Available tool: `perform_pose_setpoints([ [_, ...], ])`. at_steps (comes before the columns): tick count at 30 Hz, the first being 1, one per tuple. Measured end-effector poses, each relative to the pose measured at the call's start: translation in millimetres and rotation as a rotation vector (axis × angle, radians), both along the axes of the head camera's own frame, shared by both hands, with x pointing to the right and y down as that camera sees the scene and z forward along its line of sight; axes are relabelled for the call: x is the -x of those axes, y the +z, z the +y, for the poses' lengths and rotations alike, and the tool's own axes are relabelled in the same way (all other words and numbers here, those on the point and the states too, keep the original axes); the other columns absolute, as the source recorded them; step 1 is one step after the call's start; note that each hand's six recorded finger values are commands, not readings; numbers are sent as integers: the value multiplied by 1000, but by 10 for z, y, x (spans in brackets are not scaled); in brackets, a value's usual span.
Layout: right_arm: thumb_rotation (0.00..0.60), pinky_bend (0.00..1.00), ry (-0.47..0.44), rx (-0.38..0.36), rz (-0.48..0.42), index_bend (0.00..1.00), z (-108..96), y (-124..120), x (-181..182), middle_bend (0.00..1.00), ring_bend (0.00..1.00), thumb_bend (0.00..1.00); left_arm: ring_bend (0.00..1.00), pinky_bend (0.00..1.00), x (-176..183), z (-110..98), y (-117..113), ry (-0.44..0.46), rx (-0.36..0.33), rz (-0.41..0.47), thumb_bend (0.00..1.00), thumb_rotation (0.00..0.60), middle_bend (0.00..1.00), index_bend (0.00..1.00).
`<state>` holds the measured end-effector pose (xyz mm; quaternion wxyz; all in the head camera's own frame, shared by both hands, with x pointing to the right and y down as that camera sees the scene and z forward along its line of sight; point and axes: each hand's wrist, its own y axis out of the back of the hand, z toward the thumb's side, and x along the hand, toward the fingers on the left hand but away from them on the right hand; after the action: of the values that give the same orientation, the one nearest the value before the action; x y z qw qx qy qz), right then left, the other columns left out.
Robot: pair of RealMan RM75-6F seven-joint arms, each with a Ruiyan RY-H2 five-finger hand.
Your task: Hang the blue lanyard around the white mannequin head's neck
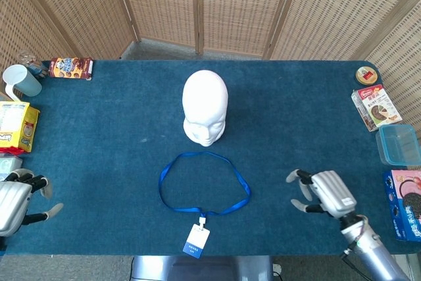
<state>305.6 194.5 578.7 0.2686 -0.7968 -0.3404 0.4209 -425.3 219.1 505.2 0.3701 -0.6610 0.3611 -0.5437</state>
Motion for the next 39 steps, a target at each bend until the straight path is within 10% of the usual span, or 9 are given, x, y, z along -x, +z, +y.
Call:
perform_pose_setpoints([
  [39,600,1000,-463,-24,133,471,-25,1081,980,1000,1000,337,502,302,-135,-69,118,40,37,-31,178,501,597,634],
])
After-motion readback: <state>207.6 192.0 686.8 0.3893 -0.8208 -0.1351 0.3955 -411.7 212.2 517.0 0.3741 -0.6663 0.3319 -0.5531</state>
